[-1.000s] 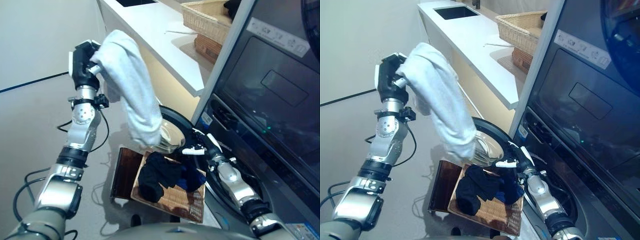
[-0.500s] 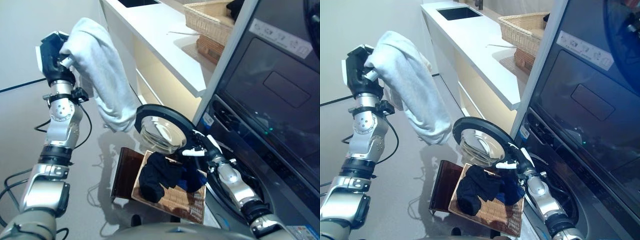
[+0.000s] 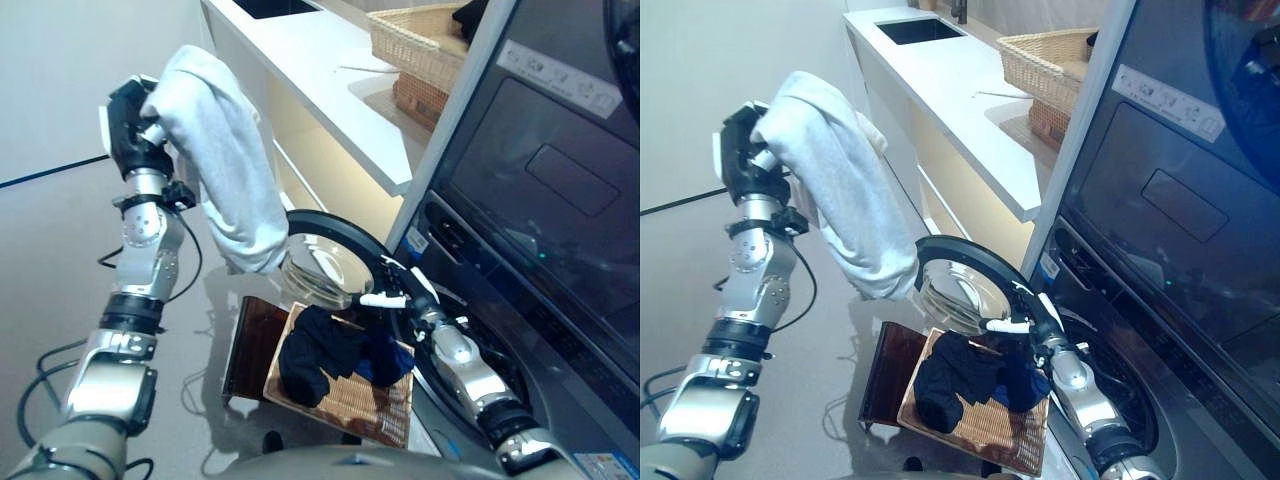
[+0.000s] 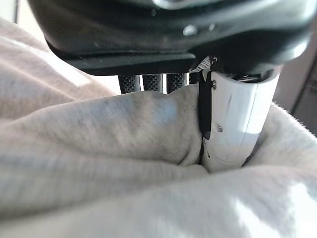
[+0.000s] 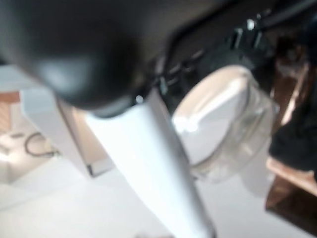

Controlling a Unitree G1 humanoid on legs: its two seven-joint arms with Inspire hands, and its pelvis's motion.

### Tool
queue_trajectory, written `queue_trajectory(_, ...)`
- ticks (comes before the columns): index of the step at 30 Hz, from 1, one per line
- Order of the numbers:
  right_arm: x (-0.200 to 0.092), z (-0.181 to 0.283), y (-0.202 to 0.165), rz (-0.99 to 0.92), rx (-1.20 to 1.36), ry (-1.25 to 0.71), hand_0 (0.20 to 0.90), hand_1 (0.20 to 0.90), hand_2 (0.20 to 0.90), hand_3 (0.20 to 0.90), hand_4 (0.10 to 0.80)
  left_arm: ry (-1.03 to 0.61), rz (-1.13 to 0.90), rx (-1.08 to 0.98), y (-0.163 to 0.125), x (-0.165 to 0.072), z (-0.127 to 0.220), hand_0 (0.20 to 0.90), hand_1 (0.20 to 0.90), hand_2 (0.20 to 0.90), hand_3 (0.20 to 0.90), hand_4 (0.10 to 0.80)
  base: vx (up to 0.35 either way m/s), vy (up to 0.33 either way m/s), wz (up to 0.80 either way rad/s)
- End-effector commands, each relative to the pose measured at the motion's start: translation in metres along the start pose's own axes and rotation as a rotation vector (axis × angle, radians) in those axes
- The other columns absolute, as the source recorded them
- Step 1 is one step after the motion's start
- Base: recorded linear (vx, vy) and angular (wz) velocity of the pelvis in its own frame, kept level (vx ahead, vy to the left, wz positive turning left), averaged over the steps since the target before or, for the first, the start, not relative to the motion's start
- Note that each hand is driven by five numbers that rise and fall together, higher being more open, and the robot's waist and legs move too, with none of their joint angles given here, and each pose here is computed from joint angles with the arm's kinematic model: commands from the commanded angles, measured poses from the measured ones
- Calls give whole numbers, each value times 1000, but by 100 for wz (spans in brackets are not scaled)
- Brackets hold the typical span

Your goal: Pick up the clothes and place them into the washing machine

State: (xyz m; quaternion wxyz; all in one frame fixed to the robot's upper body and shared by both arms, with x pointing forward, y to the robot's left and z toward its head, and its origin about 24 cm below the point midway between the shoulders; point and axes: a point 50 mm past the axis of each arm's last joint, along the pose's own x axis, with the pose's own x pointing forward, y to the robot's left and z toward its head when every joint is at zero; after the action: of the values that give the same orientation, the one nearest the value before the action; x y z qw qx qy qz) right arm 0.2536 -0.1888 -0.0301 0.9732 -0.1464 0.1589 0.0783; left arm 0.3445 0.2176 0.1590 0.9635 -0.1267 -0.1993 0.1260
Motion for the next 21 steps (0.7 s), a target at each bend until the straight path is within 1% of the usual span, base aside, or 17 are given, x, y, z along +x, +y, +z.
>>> queue_trajectory(1,9,58,-3,-34,48,-293,900,900,900,900,800,-288,-120,-120,-28,9,51,200,200,200,200,300,-8,-4,-5)
queue_trajectory(4,11,63,2,-24,72,-310,900,900,900,900,800,-218,-150,-171,-36,-3,32,200,200,200,200,300,-12,-9,-7)
queue_trajectory(5,11,63,2,-24,72,-310,900,900,900,900,800,-218,-150,-171,-36,-3,32,200,200,200,200,300,-11,-9,-10)
queue_trajectory(6,11,66,3,-21,97,-319,900,900,900,900,800,-181,-170,-197,-39,-10,22,200,200,200,200,300,-6,-3,-6)
queue_trajectory(7,11,66,3,-21,97,-319,900,900,900,900,800,-181,-170,-197,-39,-10,22,200,200,200,200,300,-9,-11,-12)
queue_trajectory(8,12,68,5,-15,116,-329,900,900,900,900,800,-137,-185,-223,-41,-17,11,200,200,200,200,300,-2,-8,-7)
queue_trajectory(9,12,68,5,-15,116,-329,900,900,900,900,800,-137,-185,-223,-40,-17,11,200,200,200,200,300,-7,-10,-10)
queue_trajectory(12,13,72,7,-8,157,-348,900,900,900,900,800,-47,-220,-320,-46,-35,-11,200,200,200,200,300,-11,-5,-8)
queue_trajectory(13,13,72,7,-8,157,-348,900,900,900,900,800,-47,-220,-320,-46,-35,-11,200,200,200,200,300,-5,-4,-5)
queue_trajectory(16,15,77,8,-11,201,-366,900,900,900,900,800,69,-222,-405,-46,-52,-38,200,200,200,200,300,-3,-2,-7)
queue_trajectory(17,15,77,8,-11,201,-366,900,900,900,900,800,69,-222,-405,-46,-52,-38,200,200,200,200,300,0,-2,-3)
queue_trajectory(21,16,80,9,-22,210,-378,900,900,900,900,800,145,-208,-444,-44,-66,-55,200,200,200,200,300,0,0,0)
